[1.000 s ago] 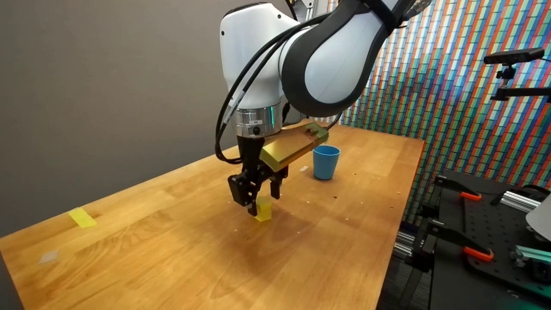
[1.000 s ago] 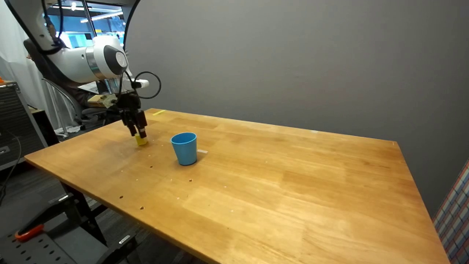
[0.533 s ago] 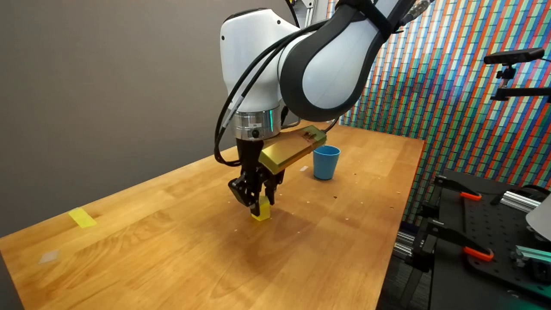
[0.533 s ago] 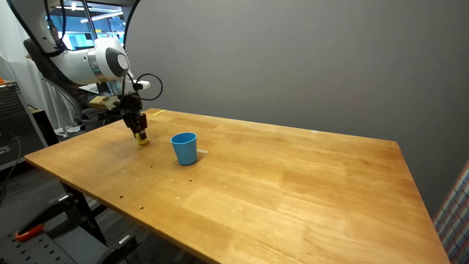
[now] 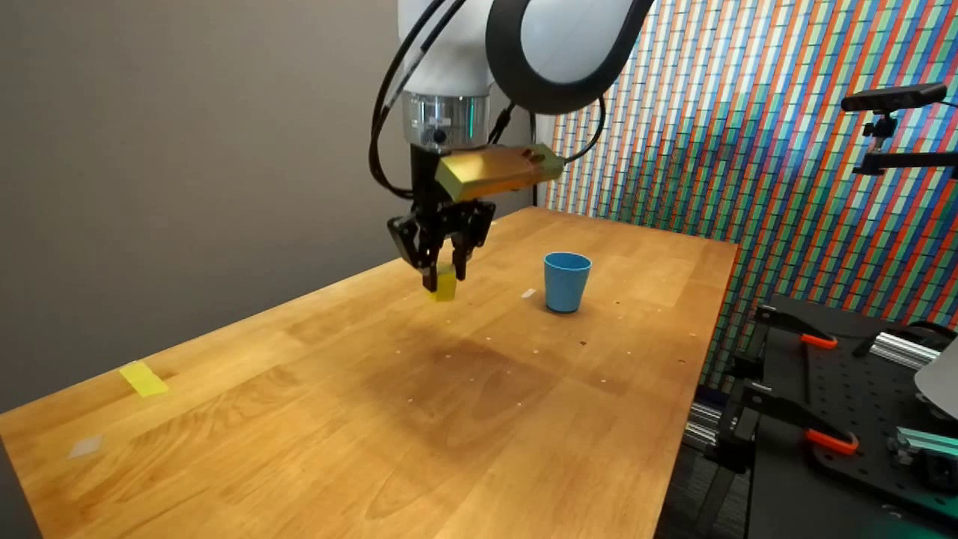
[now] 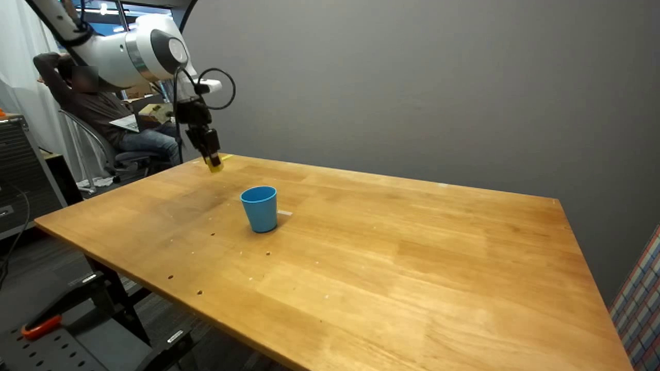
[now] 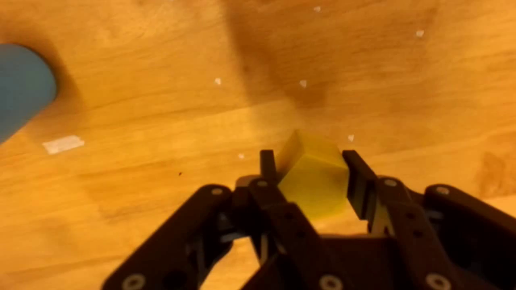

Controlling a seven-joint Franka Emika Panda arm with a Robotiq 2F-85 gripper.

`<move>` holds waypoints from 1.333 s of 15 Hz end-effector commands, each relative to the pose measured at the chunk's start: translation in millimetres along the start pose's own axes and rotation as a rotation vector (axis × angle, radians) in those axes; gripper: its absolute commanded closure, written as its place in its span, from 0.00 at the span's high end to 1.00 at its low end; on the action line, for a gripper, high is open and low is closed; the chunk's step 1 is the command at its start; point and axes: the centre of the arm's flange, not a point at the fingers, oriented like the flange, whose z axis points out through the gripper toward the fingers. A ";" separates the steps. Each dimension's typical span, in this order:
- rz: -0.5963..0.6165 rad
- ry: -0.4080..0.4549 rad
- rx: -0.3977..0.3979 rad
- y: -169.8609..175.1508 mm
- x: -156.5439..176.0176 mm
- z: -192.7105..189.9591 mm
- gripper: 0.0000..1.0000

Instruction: Put the yellow block in the cup

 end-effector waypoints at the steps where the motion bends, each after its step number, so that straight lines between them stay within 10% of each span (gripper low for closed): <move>1: 0.147 0.066 -0.022 48.4 5.7 -65.4 0.19; 9: 0.452 0.027 -0.068 147.3 -7.8 -92.4 0.19; 20: 0.574 0.007 -0.110 208.5 -17.7 -50.9 0.19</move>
